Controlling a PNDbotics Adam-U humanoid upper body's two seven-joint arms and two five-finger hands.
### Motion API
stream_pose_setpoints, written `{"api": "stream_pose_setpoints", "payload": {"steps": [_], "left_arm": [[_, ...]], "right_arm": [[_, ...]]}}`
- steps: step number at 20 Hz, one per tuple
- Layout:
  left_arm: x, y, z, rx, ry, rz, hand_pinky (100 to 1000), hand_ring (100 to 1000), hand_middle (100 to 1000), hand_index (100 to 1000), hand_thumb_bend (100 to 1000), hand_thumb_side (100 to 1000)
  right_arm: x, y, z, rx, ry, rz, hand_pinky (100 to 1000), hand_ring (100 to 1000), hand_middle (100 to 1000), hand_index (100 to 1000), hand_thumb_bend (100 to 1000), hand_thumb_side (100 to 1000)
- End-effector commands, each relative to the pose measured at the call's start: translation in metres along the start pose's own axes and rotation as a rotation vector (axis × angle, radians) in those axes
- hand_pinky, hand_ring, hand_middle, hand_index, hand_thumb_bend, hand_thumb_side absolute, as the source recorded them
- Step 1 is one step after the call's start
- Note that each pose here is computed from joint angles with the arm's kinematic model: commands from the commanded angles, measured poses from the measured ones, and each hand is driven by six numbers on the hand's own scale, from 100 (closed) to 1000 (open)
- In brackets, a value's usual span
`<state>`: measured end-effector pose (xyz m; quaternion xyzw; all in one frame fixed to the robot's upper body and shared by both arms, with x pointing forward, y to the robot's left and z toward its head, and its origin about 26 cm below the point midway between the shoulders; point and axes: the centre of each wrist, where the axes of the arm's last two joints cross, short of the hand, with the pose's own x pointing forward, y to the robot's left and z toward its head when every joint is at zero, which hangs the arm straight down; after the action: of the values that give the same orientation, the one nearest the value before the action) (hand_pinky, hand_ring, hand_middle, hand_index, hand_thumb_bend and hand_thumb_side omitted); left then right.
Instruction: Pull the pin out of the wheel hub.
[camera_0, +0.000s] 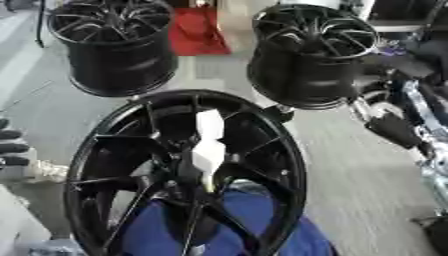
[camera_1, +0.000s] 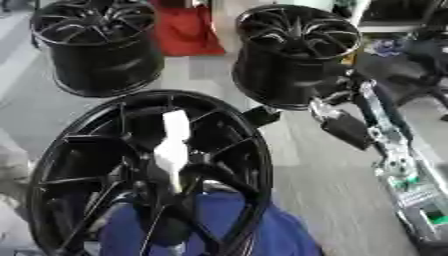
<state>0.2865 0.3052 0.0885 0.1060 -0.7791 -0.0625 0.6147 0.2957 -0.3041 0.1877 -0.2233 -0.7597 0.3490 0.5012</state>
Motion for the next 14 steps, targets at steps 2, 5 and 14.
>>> {"api": "stream_pose_setpoints", "payload": {"steps": [2, 5, 14], "left_arm": [[0.006, 0.004, -0.003, -0.018, -0.024, -0.027, 553, 620, 638, 811, 100, 730], [0.006, 0.004, -0.003, -0.024, -0.023, -0.031, 553, 620, 638, 810, 100, 730], [0.006, 0.003, -0.003, -0.040, -0.024, -0.038, 553, 621, 639, 811, 100, 731]], "right_arm": [[0.036, -0.026, -0.013, 0.240, -0.076, 0.110, 687, 748, 845, 894, 283, 504], [0.057, -0.030, -0.024, 0.400, -0.117, 0.162, 730, 781, 859, 911, 275, 486], [0.101, -0.014, -0.062, 0.770, -0.220, 0.323, 820, 858, 887, 933, 240, 378]]}}
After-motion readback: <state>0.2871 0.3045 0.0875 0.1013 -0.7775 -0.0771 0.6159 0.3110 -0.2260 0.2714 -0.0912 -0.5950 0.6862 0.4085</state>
